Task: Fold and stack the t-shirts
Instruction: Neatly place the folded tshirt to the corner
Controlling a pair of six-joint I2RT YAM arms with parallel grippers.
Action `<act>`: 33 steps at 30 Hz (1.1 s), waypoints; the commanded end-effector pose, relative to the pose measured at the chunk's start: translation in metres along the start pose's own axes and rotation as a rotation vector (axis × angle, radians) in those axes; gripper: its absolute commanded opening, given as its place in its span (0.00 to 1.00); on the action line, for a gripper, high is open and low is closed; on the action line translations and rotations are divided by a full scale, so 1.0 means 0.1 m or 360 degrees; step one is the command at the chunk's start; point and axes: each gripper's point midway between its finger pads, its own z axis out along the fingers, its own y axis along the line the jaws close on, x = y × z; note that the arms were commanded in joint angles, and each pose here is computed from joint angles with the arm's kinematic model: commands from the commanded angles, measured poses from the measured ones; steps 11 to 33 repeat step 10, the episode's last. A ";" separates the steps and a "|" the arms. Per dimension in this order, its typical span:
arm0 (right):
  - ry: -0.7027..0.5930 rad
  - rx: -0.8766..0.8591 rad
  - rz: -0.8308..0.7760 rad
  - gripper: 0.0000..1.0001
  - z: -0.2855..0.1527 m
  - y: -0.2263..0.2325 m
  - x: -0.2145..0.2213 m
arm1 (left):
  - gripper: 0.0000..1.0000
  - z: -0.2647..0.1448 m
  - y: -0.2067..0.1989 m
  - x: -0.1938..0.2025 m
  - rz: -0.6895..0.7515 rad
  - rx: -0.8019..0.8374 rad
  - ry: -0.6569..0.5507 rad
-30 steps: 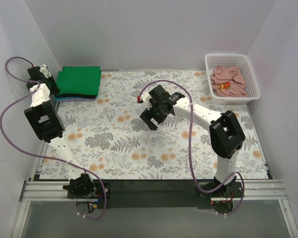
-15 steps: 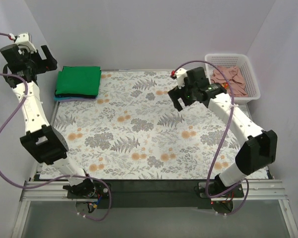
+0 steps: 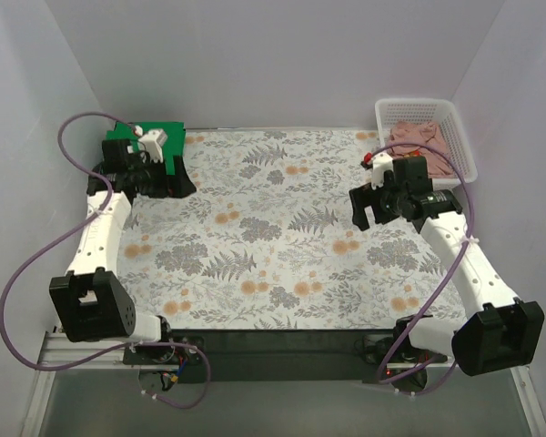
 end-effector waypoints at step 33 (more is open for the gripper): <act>0.0048 -0.0118 0.0119 0.98 0.00 0.14 0.45 | 0.97 -0.21 -0.19 0.72 -0.0101 -0.0051 0.0089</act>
